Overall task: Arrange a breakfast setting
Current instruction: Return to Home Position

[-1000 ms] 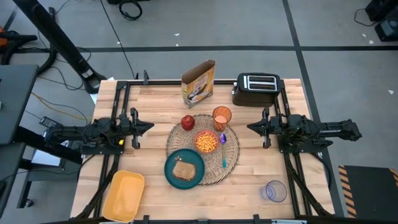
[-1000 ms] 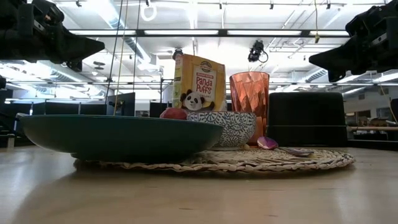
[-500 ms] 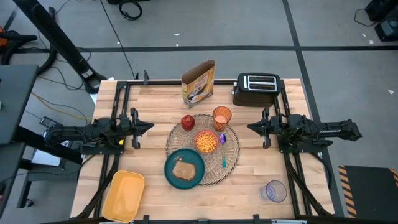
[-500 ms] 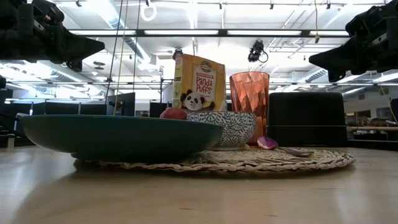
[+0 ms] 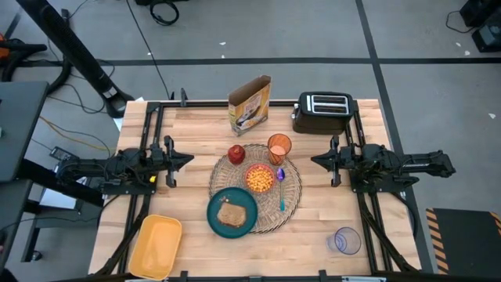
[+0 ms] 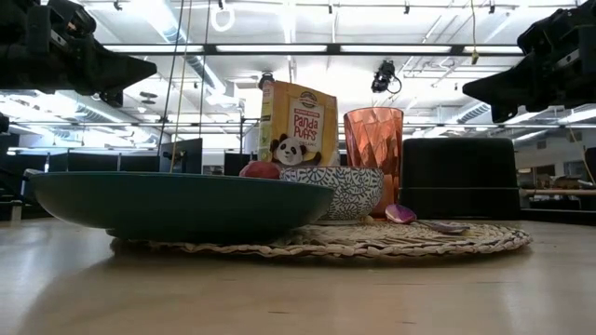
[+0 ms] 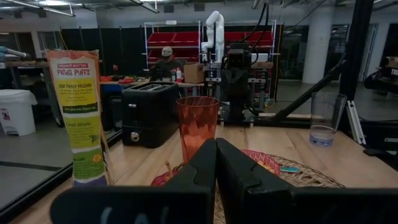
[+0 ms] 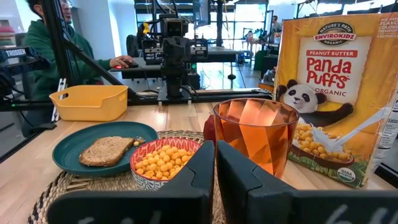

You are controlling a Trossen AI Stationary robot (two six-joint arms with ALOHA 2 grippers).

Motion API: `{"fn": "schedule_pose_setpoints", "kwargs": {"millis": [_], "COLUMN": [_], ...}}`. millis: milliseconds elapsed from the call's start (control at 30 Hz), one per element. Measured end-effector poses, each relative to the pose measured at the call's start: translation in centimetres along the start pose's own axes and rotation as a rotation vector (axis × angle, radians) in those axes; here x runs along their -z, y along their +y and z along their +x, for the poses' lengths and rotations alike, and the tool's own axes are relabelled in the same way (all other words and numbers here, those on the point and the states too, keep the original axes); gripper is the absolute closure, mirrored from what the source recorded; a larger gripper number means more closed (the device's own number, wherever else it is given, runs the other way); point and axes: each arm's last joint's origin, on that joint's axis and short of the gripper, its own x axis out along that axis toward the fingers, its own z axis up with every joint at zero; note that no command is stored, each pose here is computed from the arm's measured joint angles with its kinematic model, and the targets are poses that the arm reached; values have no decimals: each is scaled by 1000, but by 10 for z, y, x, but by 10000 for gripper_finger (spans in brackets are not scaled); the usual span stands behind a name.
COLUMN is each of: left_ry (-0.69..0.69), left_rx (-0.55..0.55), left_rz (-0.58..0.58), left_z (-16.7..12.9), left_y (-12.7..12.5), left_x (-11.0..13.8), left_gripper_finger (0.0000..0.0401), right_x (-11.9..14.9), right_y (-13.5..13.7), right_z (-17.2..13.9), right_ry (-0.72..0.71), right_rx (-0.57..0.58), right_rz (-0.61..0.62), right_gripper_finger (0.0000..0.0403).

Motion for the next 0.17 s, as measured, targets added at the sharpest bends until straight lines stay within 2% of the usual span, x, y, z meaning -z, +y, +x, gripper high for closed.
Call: {"fn": "schedule_pose_setpoints", "kwargs": {"millis": [167], "left_ry": [0], "left_rx": [0], "left_rz": [0], "left_z": [0], "left_y": [0], "left_x": [0], "left_gripper_finger": [385], "right_x": [0], "right_y": [0], "right_z": [0], "right_ry": [0], "right_rx": [0], "right_rz": [0], "right_gripper_finger": [377]}}
